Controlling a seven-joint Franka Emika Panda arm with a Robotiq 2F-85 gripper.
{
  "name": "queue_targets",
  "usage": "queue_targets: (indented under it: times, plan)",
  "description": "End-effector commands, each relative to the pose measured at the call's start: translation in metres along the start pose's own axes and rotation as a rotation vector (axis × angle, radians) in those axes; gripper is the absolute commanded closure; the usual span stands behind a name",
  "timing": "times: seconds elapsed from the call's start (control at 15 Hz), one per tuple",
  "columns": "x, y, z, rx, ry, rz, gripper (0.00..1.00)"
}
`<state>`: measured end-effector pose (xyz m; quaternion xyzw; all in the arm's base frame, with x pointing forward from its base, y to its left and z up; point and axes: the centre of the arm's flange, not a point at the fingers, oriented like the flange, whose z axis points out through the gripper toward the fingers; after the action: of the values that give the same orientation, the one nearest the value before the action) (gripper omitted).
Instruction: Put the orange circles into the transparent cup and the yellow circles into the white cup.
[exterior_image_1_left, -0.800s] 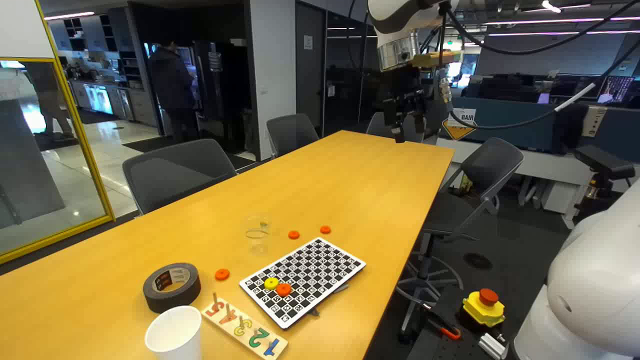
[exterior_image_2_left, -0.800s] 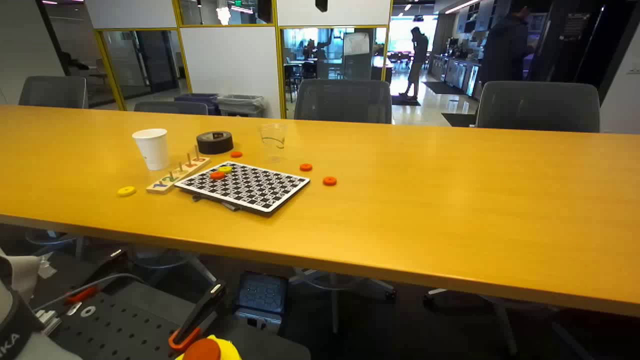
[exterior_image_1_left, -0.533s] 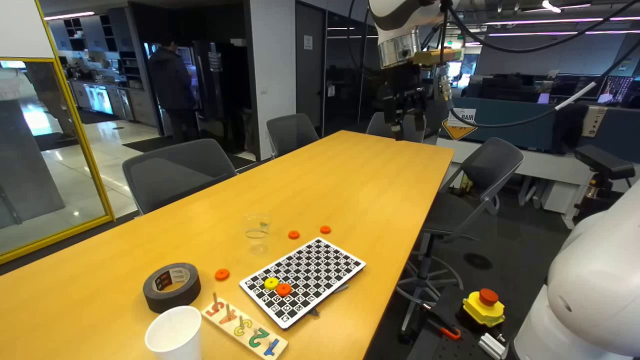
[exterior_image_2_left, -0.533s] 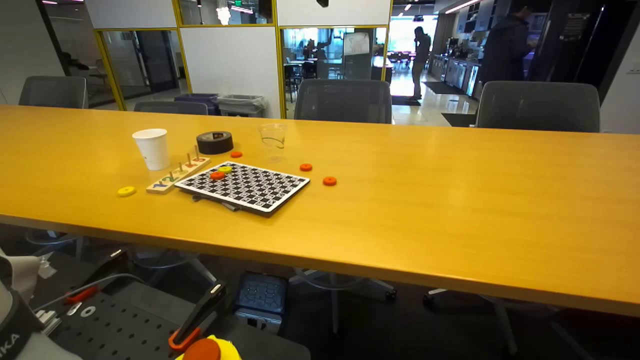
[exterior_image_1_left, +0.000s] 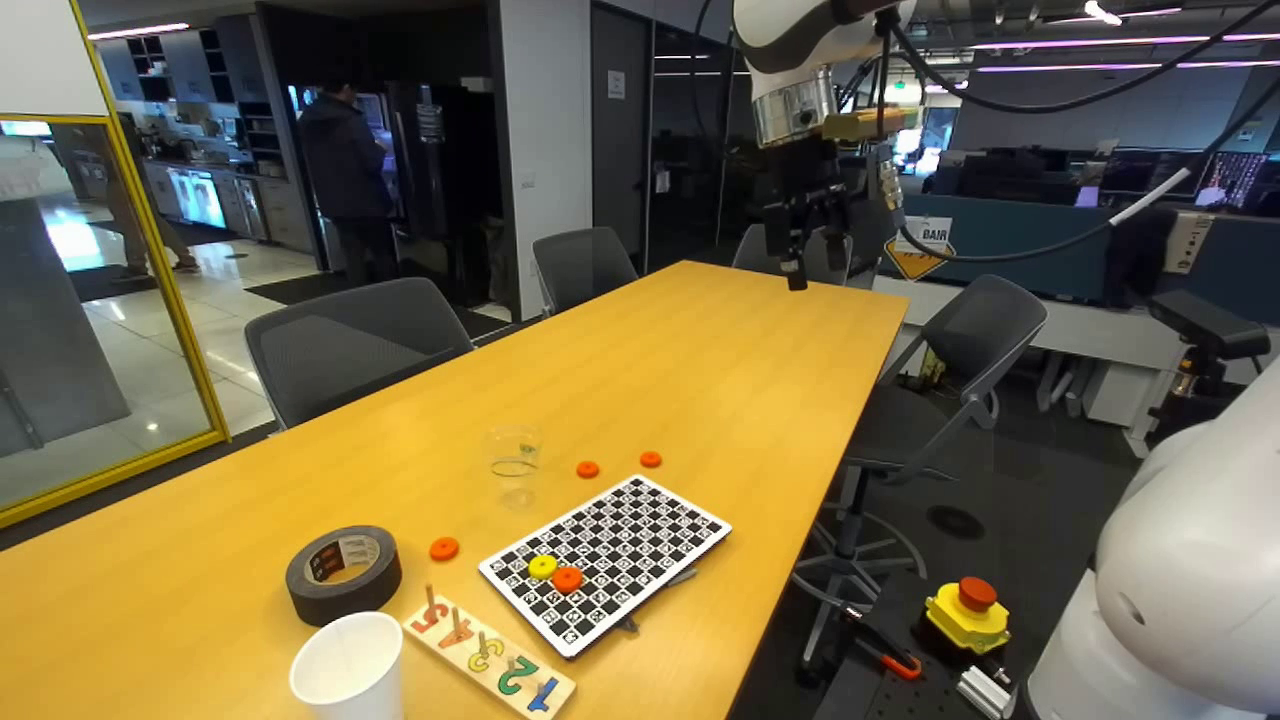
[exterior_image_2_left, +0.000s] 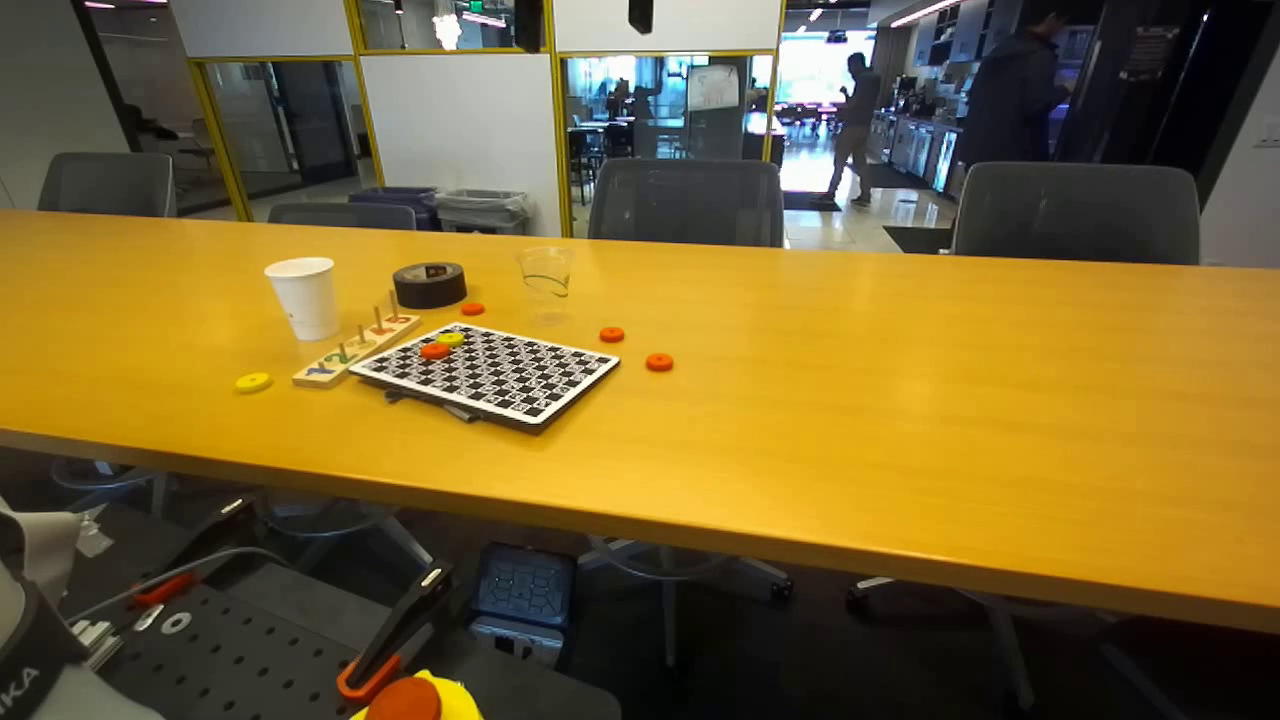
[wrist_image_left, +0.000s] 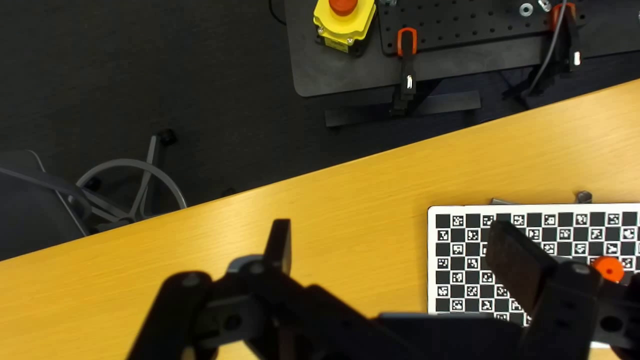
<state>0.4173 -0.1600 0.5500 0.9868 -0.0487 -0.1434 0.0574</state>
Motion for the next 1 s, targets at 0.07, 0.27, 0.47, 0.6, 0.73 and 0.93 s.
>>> queue_targets:
  times: [0.07, 0.27, 0.47, 0.6, 0.73, 0.93]
  plan:
    - [0.009, -0.019, 0.02, -0.02, 0.081, -0.001, 0.0]
    - [0.025, -0.037, 0.047, -0.026, 0.159, -0.031, 0.0]
    - [0.048, -0.051, 0.081, -0.011, 0.249, -0.035, 0.0]
    - [0.063, -0.059, 0.102, 0.011, 0.29, 0.005, 0.0]
    - [0.076, -0.066, 0.122, 0.039, 0.312, 0.06, 0.0]
    - [0.097, -0.075, 0.149, 0.096, 0.331, 0.127, 0.0]
